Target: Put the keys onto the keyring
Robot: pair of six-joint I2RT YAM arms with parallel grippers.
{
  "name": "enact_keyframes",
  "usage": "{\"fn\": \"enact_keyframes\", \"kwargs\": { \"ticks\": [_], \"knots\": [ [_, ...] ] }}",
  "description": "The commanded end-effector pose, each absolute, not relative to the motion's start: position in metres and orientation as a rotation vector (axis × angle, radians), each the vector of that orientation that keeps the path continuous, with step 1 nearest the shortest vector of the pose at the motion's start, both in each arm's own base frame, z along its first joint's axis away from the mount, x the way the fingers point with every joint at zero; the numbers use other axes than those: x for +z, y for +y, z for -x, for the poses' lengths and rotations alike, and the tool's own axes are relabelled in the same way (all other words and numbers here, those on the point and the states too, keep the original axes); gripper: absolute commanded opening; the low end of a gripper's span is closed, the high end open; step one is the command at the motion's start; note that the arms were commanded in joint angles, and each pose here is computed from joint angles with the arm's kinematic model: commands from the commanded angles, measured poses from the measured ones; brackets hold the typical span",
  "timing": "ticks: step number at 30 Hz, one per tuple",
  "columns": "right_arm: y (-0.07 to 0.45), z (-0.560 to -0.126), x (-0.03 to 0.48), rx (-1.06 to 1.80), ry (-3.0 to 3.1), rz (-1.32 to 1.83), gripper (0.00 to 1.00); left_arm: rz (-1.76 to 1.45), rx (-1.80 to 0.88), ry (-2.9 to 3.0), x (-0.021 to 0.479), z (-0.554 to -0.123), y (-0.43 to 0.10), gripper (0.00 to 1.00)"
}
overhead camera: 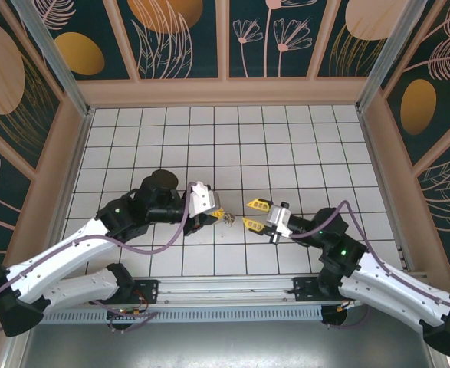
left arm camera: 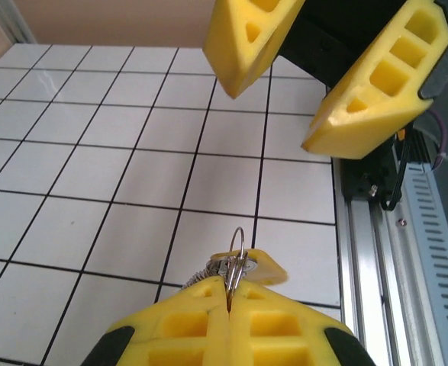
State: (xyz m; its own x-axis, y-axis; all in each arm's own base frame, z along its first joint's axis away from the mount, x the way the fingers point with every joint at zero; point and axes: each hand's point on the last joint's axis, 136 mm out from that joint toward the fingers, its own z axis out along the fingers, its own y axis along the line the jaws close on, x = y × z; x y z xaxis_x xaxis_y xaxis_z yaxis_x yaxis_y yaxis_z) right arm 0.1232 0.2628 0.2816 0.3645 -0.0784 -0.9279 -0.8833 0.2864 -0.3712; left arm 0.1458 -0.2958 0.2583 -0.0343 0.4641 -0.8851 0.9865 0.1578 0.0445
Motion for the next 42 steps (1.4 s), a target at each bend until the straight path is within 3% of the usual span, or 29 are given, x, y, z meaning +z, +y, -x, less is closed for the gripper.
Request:
{"fn": "enact_keyframes", "kwargs": {
  "ticks": [1,13,36,39,42],
  "knots": [
    [0.273,-0.124,0.281,0.724,1.108,1.212,0.36,-1.488,-0.752,1.644,0.254,-0.146,-0.29,0.0],
    [0.29,-0.122,0.265,0.721,1.143,1.311,0.27,-1.561,-0.745,1.681,0.235,-0.143,-0.291,0.0],
    [0.305,-0.121,0.248,0.742,1.16,1.388,0.24,-1.555,-0.808,1.644,0.244,-0.137,-0.295,0.0],
    [0.306,-0.121,0.247,0.744,1.159,1.393,0.19,-1.55,-0.814,1.634,0.247,-0.137,-0.296,0.0],
    [0.306,-0.121,0.248,0.742,1.157,1.393,0.08,-1.545,-0.819,1.635,0.246,-0.137,-0.296,0.0]
  ]
}}
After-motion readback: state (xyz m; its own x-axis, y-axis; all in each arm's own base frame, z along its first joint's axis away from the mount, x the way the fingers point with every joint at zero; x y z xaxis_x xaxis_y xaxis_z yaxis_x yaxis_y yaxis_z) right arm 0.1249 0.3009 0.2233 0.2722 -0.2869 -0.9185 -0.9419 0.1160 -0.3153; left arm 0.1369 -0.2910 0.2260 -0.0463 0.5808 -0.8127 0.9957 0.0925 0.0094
